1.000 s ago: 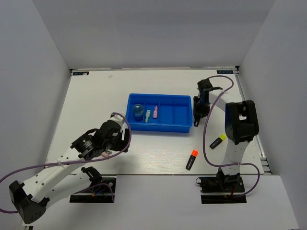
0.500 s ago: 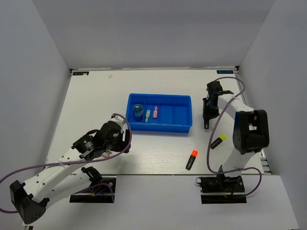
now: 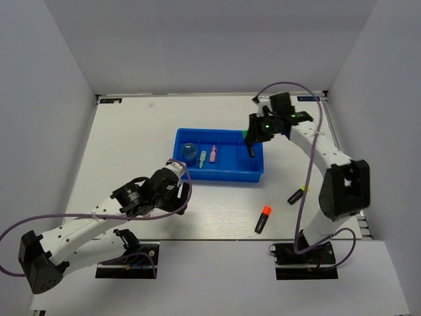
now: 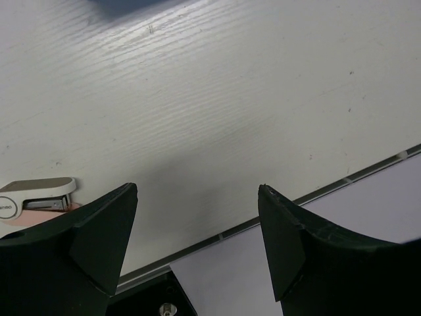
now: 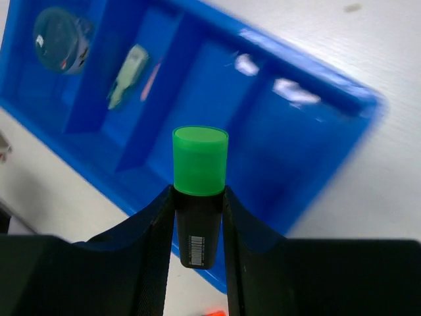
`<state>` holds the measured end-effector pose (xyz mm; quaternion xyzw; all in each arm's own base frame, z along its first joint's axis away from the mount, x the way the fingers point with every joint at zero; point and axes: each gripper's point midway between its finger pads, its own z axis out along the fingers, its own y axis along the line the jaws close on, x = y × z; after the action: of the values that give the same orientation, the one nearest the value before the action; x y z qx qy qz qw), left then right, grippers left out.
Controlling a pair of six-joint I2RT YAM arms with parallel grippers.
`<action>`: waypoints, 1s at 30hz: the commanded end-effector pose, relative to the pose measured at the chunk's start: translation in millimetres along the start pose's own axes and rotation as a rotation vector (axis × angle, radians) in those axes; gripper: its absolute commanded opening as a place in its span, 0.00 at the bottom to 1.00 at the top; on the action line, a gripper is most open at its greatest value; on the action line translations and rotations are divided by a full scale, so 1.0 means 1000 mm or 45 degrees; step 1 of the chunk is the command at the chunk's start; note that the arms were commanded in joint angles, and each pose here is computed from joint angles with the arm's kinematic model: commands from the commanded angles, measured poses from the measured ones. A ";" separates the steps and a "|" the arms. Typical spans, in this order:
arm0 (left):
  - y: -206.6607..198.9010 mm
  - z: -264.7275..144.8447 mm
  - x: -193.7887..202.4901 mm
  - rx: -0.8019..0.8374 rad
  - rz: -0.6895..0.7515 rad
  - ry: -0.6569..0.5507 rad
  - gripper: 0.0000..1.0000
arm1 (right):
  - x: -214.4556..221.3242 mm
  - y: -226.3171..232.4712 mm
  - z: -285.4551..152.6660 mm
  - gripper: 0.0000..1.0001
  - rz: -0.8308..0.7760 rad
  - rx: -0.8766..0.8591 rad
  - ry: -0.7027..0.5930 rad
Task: Sort the stationery into containers
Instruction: Place the stationery in the storage box, then pick up the stationery from the corner of the board.
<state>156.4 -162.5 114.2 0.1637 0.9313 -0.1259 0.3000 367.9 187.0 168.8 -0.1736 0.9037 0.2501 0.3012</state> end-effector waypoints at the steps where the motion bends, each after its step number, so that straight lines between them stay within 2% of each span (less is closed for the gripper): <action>1: -0.022 -0.005 -0.018 0.049 0.034 -0.061 0.84 | -0.008 0.048 0.035 0.00 0.001 -0.196 0.064; 7: -0.042 0.000 -0.017 0.016 0.128 -0.049 0.83 | -0.019 0.070 0.078 0.00 0.105 -0.130 0.099; 10: -0.049 0.004 -0.016 0.010 0.146 -0.056 0.83 | -0.020 0.050 0.087 0.00 0.120 0.077 0.077; 12: -0.056 0.007 -0.015 0.024 0.156 -0.063 0.83 | -0.012 0.039 0.092 0.01 0.113 0.167 0.127; 14: -0.064 0.008 -0.018 0.046 0.163 -0.087 0.83 | -0.004 0.032 0.094 0.16 0.107 0.201 0.164; 15: -0.066 0.009 -0.019 0.047 0.161 -0.087 0.83 | 0.000 0.034 0.093 0.36 0.101 0.192 0.187; 18: -0.083 0.015 -0.028 0.078 0.173 -0.111 0.83 | 0.010 0.040 0.092 0.63 0.070 0.123 0.236; 20: -0.093 0.017 -0.031 0.092 0.199 -0.109 0.80 | 0.008 0.045 0.087 0.65 0.059 0.094 0.229; 22: -0.110 0.021 -0.035 0.115 0.237 -0.107 0.69 | 0.002 0.054 0.076 0.65 0.039 0.043 0.203; 23: -0.114 0.021 -0.036 0.120 0.260 -0.111 0.62 | 0.001 0.057 0.073 0.65 0.008 0.030 0.195; 24: -0.125 0.020 -0.035 0.145 0.292 -0.117 0.43 | -0.004 0.057 0.058 0.57 -0.004 0.044 0.165; 25: -0.133 0.022 -0.039 0.152 0.304 -0.121 0.34 | -0.007 0.054 0.050 0.48 -0.019 0.079 0.145; 27: -0.148 0.021 -0.041 0.186 0.329 -0.138 0.20 | -0.004 0.046 0.020 0.23 -0.075 0.146 0.080; 28: -0.154 0.025 -0.038 0.197 0.341 -0.125 0.14 | -0.013 0.018 0.008 0.00 -0.103 0.351 0.001; 29: -0.170 0.026 -0.044 0.242 0.340 -0.155 0.14 | -0.028 0.015 -0.014 0.00 -0.191 0.400 -0.111; 30: -0.177 0.032 -0.038 0.254 0.364 -0.129 0.14 | -0.002 -0.002 -0.022 0.00 -0.210 0.468 -0.081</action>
<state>136.0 -309.5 119.2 0.3091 0.8836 -0.1418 0.3218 357.7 225.2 139.5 -0.1833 0.9332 0.1467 0.2722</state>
